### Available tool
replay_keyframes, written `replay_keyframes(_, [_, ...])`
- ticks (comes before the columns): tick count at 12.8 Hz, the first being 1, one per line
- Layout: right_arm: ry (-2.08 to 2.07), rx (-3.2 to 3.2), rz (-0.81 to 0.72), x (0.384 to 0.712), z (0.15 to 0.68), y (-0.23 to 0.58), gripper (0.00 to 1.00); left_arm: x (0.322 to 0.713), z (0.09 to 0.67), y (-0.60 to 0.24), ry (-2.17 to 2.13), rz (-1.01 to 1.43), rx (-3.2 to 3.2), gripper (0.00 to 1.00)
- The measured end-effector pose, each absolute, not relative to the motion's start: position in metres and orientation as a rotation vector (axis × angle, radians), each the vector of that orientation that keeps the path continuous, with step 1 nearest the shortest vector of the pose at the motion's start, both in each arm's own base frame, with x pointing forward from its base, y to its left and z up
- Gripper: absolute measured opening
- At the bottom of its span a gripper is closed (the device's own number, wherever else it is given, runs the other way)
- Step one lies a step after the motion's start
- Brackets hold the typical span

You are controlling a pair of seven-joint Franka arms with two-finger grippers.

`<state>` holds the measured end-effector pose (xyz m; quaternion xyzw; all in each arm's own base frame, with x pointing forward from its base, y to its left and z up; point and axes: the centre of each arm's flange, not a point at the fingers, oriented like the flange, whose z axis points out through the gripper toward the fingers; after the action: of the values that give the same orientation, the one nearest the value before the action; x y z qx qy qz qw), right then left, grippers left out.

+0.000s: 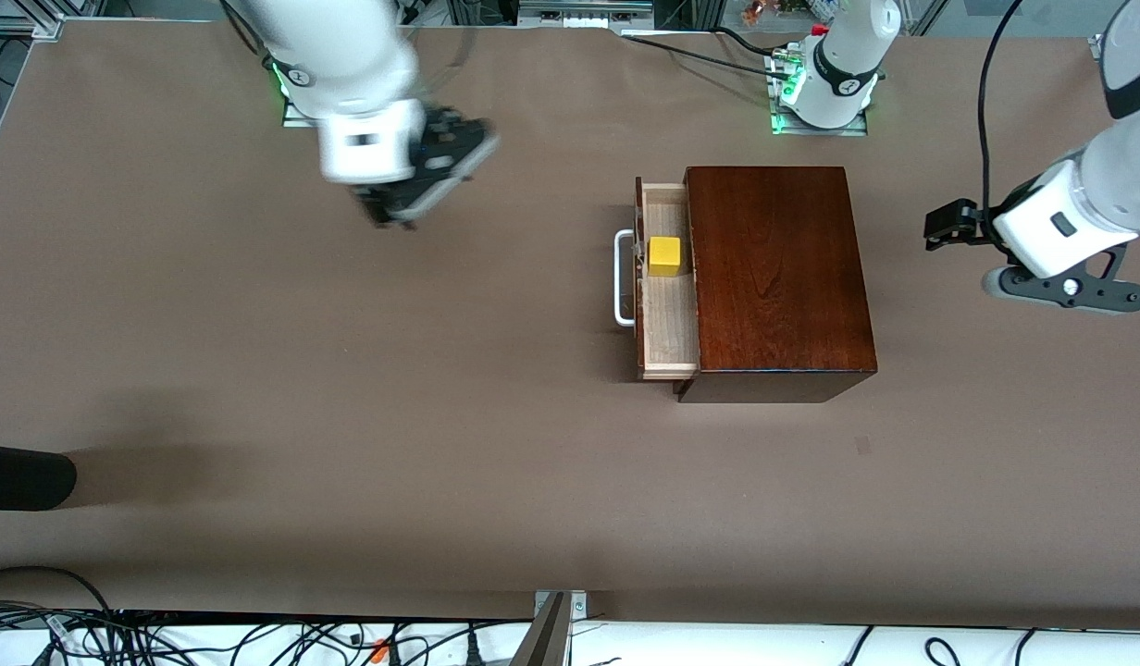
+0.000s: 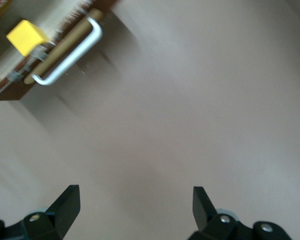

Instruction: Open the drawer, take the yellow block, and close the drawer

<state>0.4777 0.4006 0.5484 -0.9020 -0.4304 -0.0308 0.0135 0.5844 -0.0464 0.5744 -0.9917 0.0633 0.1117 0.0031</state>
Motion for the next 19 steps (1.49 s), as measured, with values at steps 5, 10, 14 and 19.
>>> replay_keyframes(5, [-1.645, -2.657, -0.236, 0.449, 0.477, 0.534, 1.0, 0.558, 0.578, -0.027, 0.136, 0.089, -3.172, 1.0])
replay_keyframes(10, [-1.905, -2.549, -0.316, 0.443, 0.391, 0.621, 1.0, 0.549, 0.582, -0.029, 0.054, 0.039, -3.175, 1.0])
replay_keyframes(14, [-2.031, -2.499, -0.304, 0.417, 0.344, 0.652, 1.0, 0.55, 0.582, -0.029, 0.05, 0.037, -3.175, 1.0])
replay_keyframes(19, [-2.064, -2.471, -0.327, 0.405, 0.351, 0.662, 1.0, 0.549, 0.582, -0.028, 0.044, 0.04, -3.175, 1.0])
